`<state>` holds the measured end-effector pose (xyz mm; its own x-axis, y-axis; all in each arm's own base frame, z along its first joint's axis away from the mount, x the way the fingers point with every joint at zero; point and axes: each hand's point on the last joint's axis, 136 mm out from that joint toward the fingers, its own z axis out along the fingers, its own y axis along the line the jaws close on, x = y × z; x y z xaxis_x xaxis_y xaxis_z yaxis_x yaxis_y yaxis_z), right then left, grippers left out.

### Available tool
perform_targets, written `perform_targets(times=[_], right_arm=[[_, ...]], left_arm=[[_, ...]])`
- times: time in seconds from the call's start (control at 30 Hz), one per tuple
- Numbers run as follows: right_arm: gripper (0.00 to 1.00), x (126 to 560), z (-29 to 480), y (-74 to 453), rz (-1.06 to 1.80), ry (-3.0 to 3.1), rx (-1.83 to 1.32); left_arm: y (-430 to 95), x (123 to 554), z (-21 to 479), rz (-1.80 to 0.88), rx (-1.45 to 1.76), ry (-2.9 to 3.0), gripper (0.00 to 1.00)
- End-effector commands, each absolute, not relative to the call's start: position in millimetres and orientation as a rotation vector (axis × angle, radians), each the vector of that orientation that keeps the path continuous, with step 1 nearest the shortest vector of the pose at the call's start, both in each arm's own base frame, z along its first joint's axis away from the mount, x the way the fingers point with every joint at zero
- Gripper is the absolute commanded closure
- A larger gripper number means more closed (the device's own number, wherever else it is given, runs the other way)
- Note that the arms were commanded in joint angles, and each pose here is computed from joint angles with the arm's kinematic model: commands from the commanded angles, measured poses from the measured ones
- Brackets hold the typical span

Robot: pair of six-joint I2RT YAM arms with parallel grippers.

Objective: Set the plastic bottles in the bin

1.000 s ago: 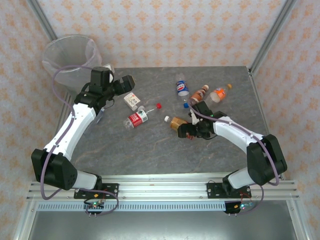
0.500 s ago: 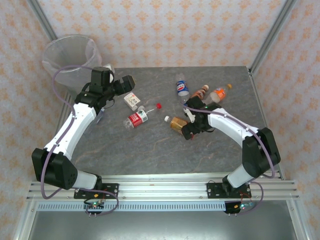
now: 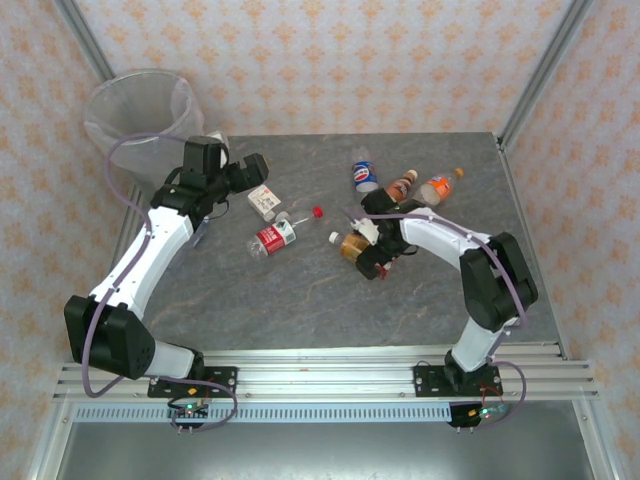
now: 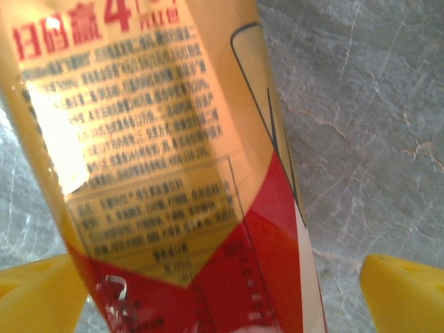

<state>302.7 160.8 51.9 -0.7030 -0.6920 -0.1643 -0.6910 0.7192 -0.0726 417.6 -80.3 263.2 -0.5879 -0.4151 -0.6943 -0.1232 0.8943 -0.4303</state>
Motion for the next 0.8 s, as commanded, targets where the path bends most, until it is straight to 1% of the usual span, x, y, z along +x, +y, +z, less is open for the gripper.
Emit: perform_targets(times=[0.0, 0.17, 0.37, 0.57, 0.77], right_arm=[[0.01, 303, 38, 161, -0.008, 2.735, -1.148], [0.10, 301, 22, 159, -0.019, 2.772, -1.144], [0.23, 297, 17, 151, -0.071, 2.798, -1.118], [0.37, 297, 23, 149, -0.072, 2.779, -1.070], [0.44, 303, 39, 157, -0.020, 2.719, -1.000]], left_arm=[[-74, 412, 264, -0.381, -0.383, 2.182, 0.00], [-76, 412, 262, -0.393, -0.381, 2.185, 0.00], [-76, 409, 261, -0.399, -0.386, 2.190, 0.00], [-80, 410, 260, -0.432, -0.380, 2.191, 0.00], [-91, 413, 258, -0.513, -0.381, 2.190, 0.00]])
